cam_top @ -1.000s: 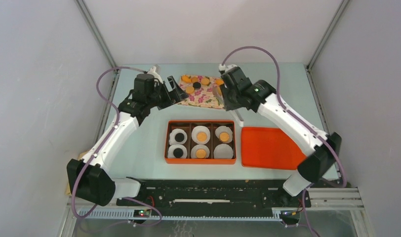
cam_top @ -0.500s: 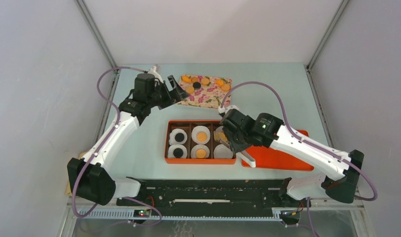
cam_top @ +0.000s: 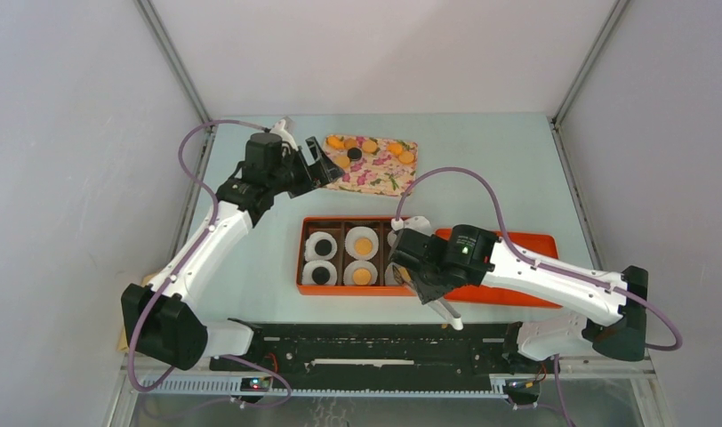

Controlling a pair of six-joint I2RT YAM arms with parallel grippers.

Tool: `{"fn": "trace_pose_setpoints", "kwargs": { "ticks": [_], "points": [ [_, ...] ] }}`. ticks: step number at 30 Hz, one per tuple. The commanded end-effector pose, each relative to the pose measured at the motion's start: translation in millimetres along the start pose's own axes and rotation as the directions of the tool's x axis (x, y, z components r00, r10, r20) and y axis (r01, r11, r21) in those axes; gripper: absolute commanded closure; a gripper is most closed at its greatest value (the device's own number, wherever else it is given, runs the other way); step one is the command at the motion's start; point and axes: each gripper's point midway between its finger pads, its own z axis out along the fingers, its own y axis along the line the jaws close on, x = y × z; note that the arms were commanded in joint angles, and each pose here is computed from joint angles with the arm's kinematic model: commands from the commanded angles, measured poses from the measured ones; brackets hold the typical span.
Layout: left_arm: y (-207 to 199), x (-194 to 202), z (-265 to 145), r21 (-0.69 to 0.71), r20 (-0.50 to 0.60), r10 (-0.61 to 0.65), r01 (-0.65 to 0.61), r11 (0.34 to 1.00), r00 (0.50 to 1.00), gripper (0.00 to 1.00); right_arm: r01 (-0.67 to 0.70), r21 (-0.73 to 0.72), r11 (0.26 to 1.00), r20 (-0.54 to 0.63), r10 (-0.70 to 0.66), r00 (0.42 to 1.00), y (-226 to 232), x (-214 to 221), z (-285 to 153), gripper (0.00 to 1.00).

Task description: Pack the cookies

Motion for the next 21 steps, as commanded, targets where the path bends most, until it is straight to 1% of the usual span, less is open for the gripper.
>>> {"fn": "trace_pose_setpoints", "kwargs": {
  "ticks": [1, 5, 6, 8, 11, 12, 16, 18, 20, 21],
  "points": [
    [-11.1, -4.7, -6.4, 0.044, 0.031, 0.012, -0.013, 0.999, 0.999, 0.08, -0.039, 0.042, 0.998, 0.04, 0.037, 0.998, -4.1, -6.3, 0.4, 0.85],
    [-11.5, -5.0, -7.2, 0.045, 0.034, 0.017, -0.019, 0.999, 0.999, 0.08, -0.025, 0.05, 0.998, 0.04, 0.023, 0.999, -2.3, -9.6, 6.2, 0.84],
    [-11.0, -5.2, -7.1, 0.044, 0.035, 0.017, -0.019, 0.999, 0.999, 0.08, -0.021, 0.054, 0.998, 0.039, 0.019, 0.999, -2.0, -10.3, 7.7, 0.81],
    [-10.2, -4.1, -6.3, 0.042, 0.031, 0.017, -0.019, 0.999, 0.999, 0.08, -0.023, 0.067, 0.997, 0.038, 0.02, 0.999, -2.9, -11.2, 10.2, 0.7],
    [-10.6, -3.4, -5.2, 0.046, 0.025, 0.017, -0.018, 0.999, 1.0, 0.08, -0.034, 0.078, 0.996, 0.046, 0.03, 0.998, -5.7, -11.2, 8.7, 0.49],
    [-10.9, -3.5, -4.7, 0.047, 0.024, 0.017, -0.018, 0.999, 1.0, 0.08, -0.039, 0.076, 0.996, 0.053, 0.035, 0.998, -6.3, -11.7, 7.1, 0.44],
    [-12.8, -3.1, -3.8, 0.058, 0.019, 0.018, -0.019, 0.998, 1.0, 0.08, -0.054, 0.055, 0.997, 0.087, 0.049, 0.995, -6.4, -16.9, 2.1, 0.32],
    [-14.7, -2.6, -4.6, 0.068, 0.018, 0.021, -0.023, 0.997, 1.0, 0.08, -0.059, 0.04, 0.997, 0.096, 0.055, 0.994, -4.8, -18.8, 1.0, 0.33],
    [-14.8, -3.1, -6.1, 0.069, 0.022, 0.024, -0.026, 0.997, 0.999, 0.08, -0.06, 0.035, 0.998, 0.102, 0.056, 0.993, -4.6, -20.4, 0.2, 0.44],
    [-15.0, -3.4, -6.7, 0.069, 0.024, 0.027, -0.028, 0.997, 0.999, 0.08, -0.062, 0.034, 0.998, 0.106, 0.058, 0.993, -5.2, -21.4, 0.1, 0.5]
  ]
}}
